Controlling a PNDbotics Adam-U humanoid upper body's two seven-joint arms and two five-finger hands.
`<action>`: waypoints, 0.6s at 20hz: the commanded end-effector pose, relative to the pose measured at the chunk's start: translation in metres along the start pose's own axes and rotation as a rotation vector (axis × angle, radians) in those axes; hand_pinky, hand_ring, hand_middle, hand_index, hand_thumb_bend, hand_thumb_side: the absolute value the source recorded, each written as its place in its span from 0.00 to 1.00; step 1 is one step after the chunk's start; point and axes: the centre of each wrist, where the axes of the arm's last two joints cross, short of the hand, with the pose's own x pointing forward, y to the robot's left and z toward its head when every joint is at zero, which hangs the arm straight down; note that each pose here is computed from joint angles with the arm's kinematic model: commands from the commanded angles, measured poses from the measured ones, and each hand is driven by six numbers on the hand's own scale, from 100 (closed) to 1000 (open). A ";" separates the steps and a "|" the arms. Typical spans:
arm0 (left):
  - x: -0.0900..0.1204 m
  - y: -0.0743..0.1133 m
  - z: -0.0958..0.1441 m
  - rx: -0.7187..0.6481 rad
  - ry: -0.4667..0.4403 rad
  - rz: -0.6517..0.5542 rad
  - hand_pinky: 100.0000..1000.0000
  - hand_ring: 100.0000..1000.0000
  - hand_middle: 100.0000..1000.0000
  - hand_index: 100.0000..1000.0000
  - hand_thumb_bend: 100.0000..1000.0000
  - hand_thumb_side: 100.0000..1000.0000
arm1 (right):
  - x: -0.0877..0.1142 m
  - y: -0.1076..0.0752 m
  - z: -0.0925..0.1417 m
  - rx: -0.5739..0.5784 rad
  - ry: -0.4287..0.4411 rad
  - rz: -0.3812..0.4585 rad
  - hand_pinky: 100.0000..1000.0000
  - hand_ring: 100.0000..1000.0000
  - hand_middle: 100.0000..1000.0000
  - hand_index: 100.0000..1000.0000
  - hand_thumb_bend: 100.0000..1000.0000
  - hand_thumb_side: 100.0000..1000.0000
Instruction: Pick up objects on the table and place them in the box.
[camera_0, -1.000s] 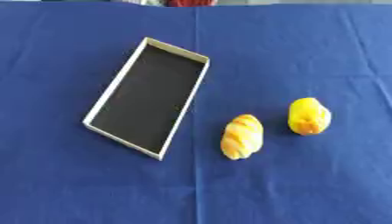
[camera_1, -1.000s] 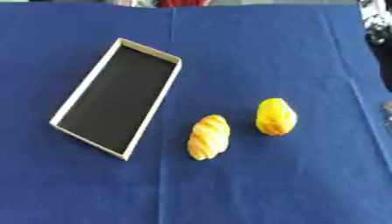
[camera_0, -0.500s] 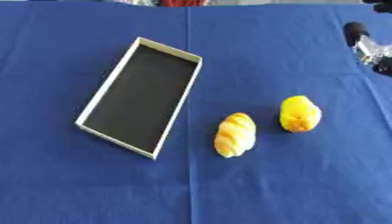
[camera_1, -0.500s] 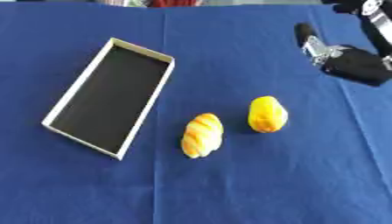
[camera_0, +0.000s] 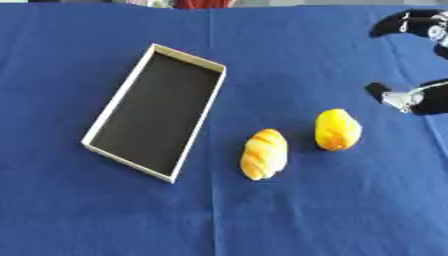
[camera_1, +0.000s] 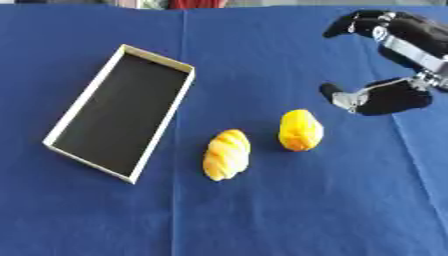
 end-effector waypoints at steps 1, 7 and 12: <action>0.008 0.004 -0.007 -0.013 -0.039 -0.015 0.86 0.81 0.82 0.86 0.58 0.72 | 0.002 -0.009 0.003 0.052 -0.011 0.014 0.92 0.93 0.88 0.86 0.34 0.10; 0.008 0.002 -0.007 -0.019 -0.038 -0.006 0.86 0.82 0.82 0.85 0.58 0.72 | 0.003 0.001 0.003 0.142 0.008 0.004 0.92 0.93 0.87 0.87 0.28 0.22; 0.008 0.000 -0.007 -0.026 -0.034 0.005 0.86 0.82 0.81 0.85 0.58 0.72 | 0.007 0.015 0.000 0.185 0.025 -0.013 0.91 0.94 0.85 0.87 0.27 0.26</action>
